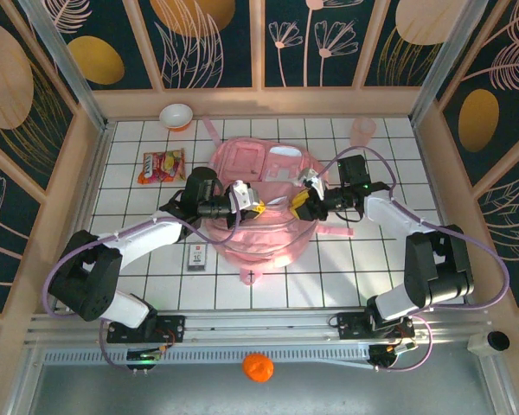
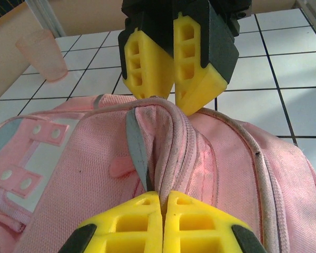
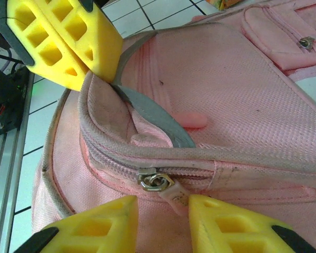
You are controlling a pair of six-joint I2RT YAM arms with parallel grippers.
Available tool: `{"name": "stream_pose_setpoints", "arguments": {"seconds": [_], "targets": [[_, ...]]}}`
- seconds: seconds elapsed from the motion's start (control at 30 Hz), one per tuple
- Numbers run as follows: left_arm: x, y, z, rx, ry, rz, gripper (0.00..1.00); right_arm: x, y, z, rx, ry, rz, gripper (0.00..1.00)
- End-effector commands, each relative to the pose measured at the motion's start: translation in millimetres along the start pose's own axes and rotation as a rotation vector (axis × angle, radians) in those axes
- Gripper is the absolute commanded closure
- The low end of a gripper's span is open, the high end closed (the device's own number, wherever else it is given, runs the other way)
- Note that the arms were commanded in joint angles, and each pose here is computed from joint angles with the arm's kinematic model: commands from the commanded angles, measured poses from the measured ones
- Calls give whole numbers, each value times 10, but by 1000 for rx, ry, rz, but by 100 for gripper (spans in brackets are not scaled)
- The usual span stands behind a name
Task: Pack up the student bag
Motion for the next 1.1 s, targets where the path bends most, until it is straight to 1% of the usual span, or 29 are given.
{"name": "stream_pose_setpoints", "arguments": {"seconds": [0.0,0.13,0.23,0.3,0.4,0.47,0.57,0.6,0.63,0.73,0.83,0.93,1.07], "targets": [[-415,38,-3,17,-135,-134,100,-79,-53,16,-48,-26,-43,70],[-421,56,50,-25,-120,-134,100,-129,-41,46,-80,-37,-55,81],[-421,43,173,-100,-82,-119,100,-153,1,85,-71,-59,-45,94],[-410,34,215,-121,-70,-103,100,-180,31,89,-43,-83,-45,100],[-397,22,253,-140,-56,-97,100,-244,75,108,-4,-102,-75,100],[-391,16,251,-135,-54,-96,100,-268,88,147,-3,-101,-87,100],[-420,21,187,-97,-70,-115,100,-203,89,75,55,-109,-51,100],[-428,25,169,-88,-74,-123,100,-150,89,5,98,-116,-24,87],[-435,29,156,-81,-79,-129,100,-99,90,-58,135,-116,4,77],[-431,30,142,-74,-87,-130,100,12,123,-211,203,-89,53,67],[-438,35,111,-57,-98,-134,100,75,121,-318,248,-40,76,52],[-442,39,101,-52,-106,-134,100,61,62,-325,213,9,52,45],[-445,43,88,-46,-112,-136,100,17,-55,-252,122,62,26,44]]}}
Point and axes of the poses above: each hand's point on the last joint's axis, 136 mm out from that joint toward the fingers, its own y axis back along the fingers, its own z axis along the line the jaws close on, x = y × z, the point moved 3 cm from there along y, back along the fingers, and after that the axes turned 11 degrees about y, right-handed, at the moved point
